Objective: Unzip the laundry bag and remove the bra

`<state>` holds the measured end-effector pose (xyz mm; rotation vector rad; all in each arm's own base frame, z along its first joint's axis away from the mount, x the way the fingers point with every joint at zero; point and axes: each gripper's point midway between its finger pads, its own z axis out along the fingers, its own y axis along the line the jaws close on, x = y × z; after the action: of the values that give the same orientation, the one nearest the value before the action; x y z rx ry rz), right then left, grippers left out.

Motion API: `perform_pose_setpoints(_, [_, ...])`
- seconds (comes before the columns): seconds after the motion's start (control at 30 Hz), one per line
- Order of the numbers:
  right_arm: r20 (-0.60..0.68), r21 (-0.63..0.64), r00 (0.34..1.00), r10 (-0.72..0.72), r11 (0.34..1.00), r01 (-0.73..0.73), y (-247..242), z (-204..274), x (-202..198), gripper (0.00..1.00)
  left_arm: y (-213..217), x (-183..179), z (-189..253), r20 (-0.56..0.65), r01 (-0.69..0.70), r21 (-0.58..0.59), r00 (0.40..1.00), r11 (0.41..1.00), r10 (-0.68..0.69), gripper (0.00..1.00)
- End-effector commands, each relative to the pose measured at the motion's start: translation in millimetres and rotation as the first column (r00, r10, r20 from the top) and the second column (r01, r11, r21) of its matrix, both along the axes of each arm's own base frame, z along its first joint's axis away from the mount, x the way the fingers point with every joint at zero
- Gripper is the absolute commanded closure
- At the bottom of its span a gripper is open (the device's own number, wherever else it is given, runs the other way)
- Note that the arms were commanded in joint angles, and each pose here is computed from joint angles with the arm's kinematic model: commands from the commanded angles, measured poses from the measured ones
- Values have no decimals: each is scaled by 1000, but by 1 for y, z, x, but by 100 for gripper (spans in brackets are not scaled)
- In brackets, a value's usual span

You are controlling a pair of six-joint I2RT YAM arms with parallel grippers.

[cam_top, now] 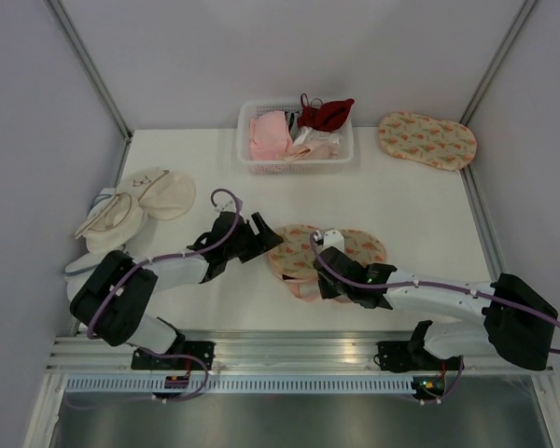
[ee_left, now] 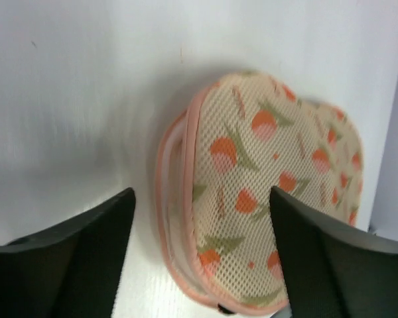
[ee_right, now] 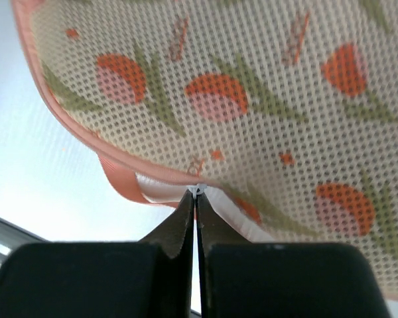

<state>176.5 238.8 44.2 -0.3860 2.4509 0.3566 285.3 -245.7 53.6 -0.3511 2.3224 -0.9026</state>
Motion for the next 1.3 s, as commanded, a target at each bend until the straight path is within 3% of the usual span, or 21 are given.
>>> perform_pose_setpoints(0.0, [31,39,999,18,999,-20,5,18,2,100,-6,22,29,101,11,-28,995,1000,-8,11])
perform_pose_setpoints(0.1, [40,73,999,27,997,-30,11,26,3,99,11,7,27,15,-73,-21,997,997,74,1])
perform_pose_setpoints(0.43, [-15,323,980,197,929,-181,72,43,-16,100,14,-95,33,-108,-98,-263,992,960,71,0])
perform_pose_setpoints(0.57, [-28,414,959,282,876,-246,96,48,-25,99,7,-102,41,-91,-108,-300,992,948,84,0])
perform_pose_setpoints(0.8, [-10,419,930,368,846,-331,110,48,-47,100,-8,-87,41,-80,-105,-292,993,951,85,2])
perform_pose_setpoints(0.9, [-12,417,921,388,839,-348,110,47,-53,100,-17,-81,35,-80,-94,-283,994,954,75,21])
perform_pose_setpoints(0.93, [-8,416,921,388,839,-350,110,48,-54,100,-18,-81,28,-91,-91,-270,994,958,69,40])
perform_pose_setpoints(1.0, [-13,406,924,383,846,-345,105,46,-54,100,-20,-79,28,-86,-92,-279,994,956,71,65])
perform_pose_setpoints(1.03, [-12,399,927,375,852,-339,104,45,-53,100,-18,-78,27,-87,-104,-274,993,956,83,82])
perform_pose_setpoints(1.13, [-24,360,936,350,877,-319,93,39,-51,100,-12,-76,23,-87,-132,-251,990,959,114,97])
perform_pose_setpoints(1.27, [-52,268,951,304,922,-279,75,25,-47,99,3,-72,20,-78,-187,-205,981,961,175,98])
